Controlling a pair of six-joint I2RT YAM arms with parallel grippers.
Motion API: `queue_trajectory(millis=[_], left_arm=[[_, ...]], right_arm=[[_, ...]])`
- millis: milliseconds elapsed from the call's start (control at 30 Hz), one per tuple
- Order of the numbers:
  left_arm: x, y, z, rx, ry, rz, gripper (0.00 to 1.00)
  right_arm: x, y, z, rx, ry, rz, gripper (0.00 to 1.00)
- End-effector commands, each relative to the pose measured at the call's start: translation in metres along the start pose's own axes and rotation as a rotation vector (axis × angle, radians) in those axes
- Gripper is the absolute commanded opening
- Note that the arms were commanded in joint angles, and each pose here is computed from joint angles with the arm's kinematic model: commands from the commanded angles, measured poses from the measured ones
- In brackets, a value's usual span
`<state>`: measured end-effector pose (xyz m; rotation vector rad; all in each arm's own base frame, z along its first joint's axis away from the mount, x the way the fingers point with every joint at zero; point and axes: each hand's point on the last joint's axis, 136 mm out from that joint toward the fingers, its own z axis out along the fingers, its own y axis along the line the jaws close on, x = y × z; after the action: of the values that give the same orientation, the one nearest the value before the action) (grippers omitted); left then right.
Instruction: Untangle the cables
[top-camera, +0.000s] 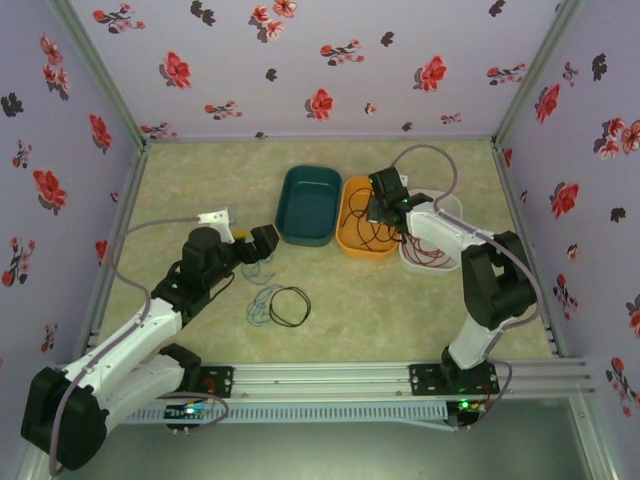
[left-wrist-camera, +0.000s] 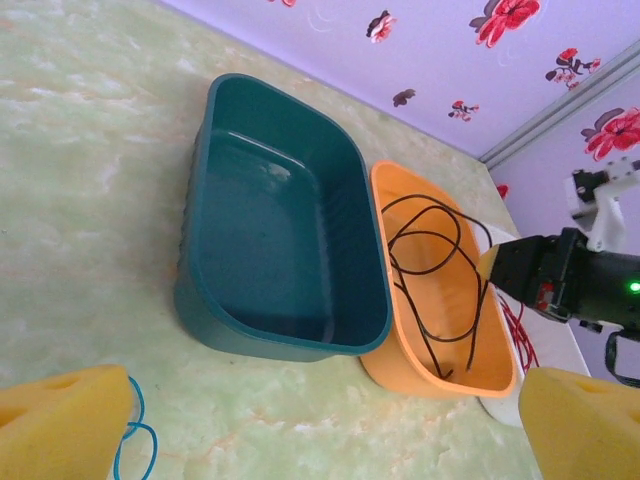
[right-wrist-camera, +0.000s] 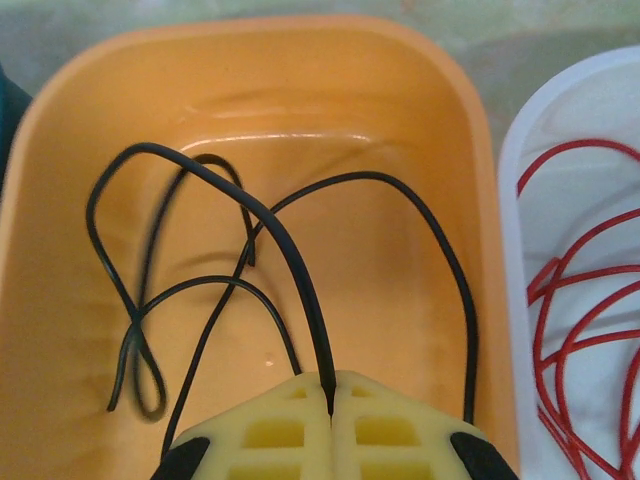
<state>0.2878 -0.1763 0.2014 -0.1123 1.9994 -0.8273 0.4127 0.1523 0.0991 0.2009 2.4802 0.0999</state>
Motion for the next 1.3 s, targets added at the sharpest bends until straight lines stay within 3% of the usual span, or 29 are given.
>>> queue_trajectory(millis=[0, 433, 500, 567, 667, 1067, 1267], left_arm=[[0.005, 0.009, -0.003, -0.035, 0.003, 0.024, 1.0], [0.017, 0.024, -0.003, -0.109, 0.065, 0.036, 1.0], [0.018, 0.024, -0.003, -0.108, 0.066, 0.037, 1.0], [0.018, 0.024, -0.004, -0.11, 0.068, 0.038, 1.0], [0.019, 0.026, -0.005, -0.121, 0.073, 0.04, 1.0], [0.045, 0.059, -0.014, -0.296, 0.206, 0.043, 1.0], [0.065, 0.08, -0.02, -0.399, 0.296, 0.025, 1.0]], right_arm=[[-0.004, 0.001, 0.012, -0.001, -0.002, 0.029, 0.0], [0.0, -0.017, 0.015, 0.079, 0.008, 0.025, 0.09], [-0.002, -0.017, 0.013, 0.076, 0.003, 0.023, 0.15], [-0.004, -0.017, 0.01, 0.073, -0.003, 0.021, 0.28], [-0.009, -0.016, 0.003, 0.062, -0.018, 0.021, 0.37], [-0.017, -0.003, -0.053, -0.044, -0.06, -0.002, 0.39], [0.013, 0.031, -0.095, -0.146, -0.065, -0.066, 0.36]])
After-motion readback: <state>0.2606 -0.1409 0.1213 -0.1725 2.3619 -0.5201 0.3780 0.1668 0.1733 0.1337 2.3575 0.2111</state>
